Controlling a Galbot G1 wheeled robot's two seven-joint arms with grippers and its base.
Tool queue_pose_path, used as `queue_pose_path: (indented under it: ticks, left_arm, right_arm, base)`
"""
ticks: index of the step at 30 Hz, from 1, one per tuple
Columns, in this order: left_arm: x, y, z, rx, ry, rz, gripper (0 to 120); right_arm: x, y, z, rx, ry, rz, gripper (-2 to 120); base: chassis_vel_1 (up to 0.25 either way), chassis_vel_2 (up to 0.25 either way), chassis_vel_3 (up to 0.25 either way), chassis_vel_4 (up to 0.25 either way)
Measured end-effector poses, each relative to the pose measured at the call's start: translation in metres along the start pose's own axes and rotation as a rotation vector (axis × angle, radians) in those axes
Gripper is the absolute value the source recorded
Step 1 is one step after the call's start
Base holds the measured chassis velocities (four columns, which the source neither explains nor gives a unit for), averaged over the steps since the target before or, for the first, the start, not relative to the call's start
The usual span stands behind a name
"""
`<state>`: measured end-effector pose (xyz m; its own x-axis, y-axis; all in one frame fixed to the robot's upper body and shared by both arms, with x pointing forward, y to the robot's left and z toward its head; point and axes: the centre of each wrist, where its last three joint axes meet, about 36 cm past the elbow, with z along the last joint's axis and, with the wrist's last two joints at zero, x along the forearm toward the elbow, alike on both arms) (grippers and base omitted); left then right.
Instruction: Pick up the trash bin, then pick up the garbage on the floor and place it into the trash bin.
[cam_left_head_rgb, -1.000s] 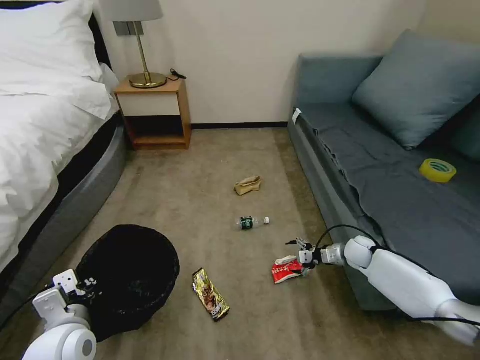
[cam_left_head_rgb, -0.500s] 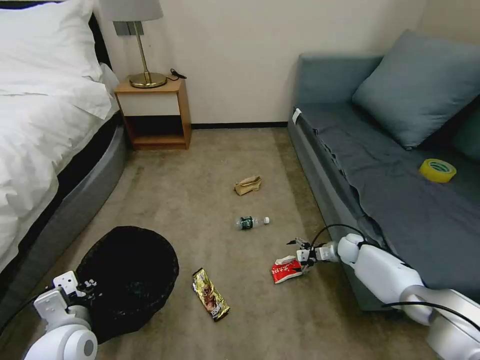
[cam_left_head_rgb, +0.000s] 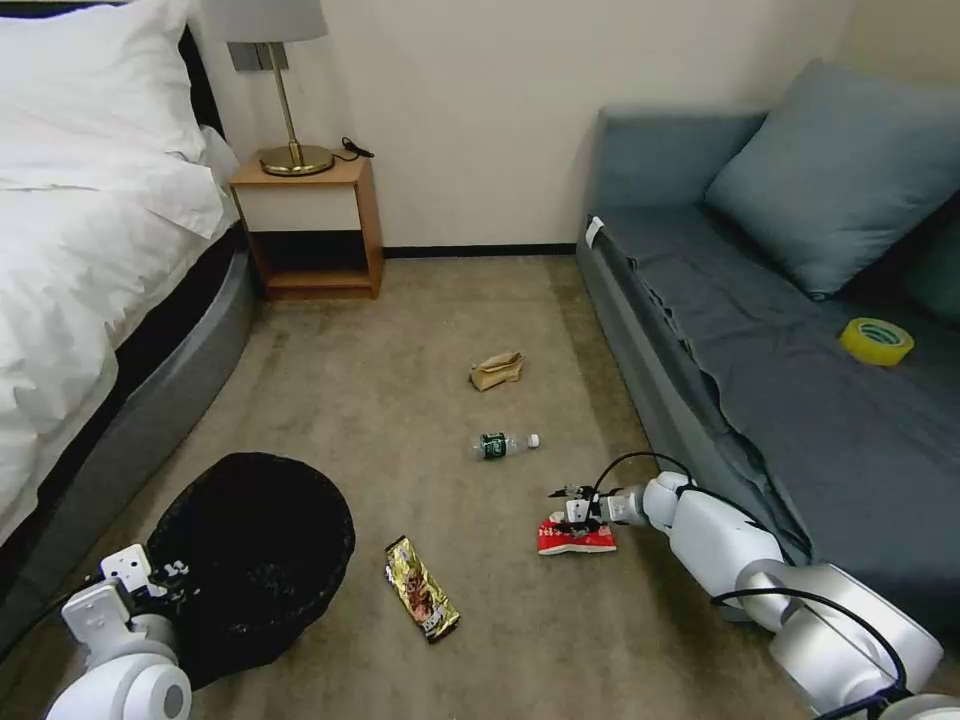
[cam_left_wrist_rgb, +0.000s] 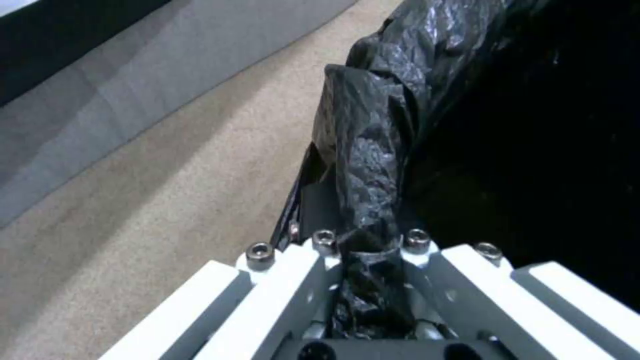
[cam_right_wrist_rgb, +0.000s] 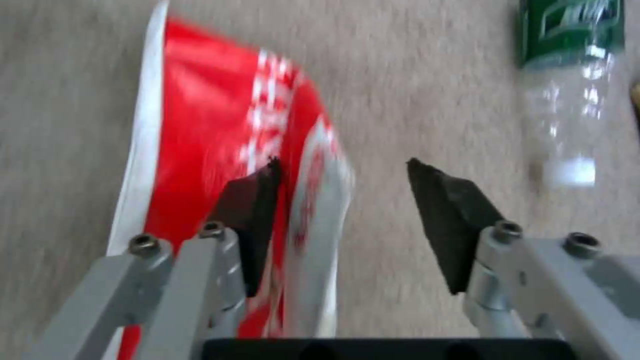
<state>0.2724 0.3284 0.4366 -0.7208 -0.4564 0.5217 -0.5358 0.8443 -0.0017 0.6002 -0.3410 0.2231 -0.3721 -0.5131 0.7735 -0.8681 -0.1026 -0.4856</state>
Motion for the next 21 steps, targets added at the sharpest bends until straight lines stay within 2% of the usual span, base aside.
queue_pose_path:
  ticks: [12,14,15,16,19,21]
  left_arm:
    - [0.0,-0.002,0.001,0.001,-0.005,0.004,2]
    - [0.0,-0.002,0.001,0.0,-0.005,0.003,2]
    - [0.0,-0.002,0.001,-0.001,-0.005,0.003,2]
    - [0.0,-0.002,0.001,-0.001,-0.005,0.003,2]
    - [0.0,-0.002,0.0,0.0,-0.008,0.004,2]
    - [0.001,-0.003,0.0,0.0,-0.008,0.004,2]
  right_arm:
    - [0.008,0.017,0.014,-0.032,0.026,-0.006,49]
    - [0.007,0.022,0.015,-0.04,0.026,-0.008,44]
    - [0.008,0.025,0.017,-0.044,0.027,-0.009,37]
    - [0.008,0.025,0.017,-0.044,0.027,-0.009,37]
    - [0.011,0.027,0.02,-0.047,0.029,-0.005,22]
    - [0.012,0.027,0.021,-0.048,0.028,-0.004,21]
  base:
    - [0.0,0.0,0.0,0.0]
    - [0.0,0.0,0.0,0.0]
    - [0.0,0.0,0.0,0.0]
    - [0.0,0.0,0.0,0.0]
    - [0.0,0.0,0.0,0.0]
    - [0.0,0.0,0.0,0.0]
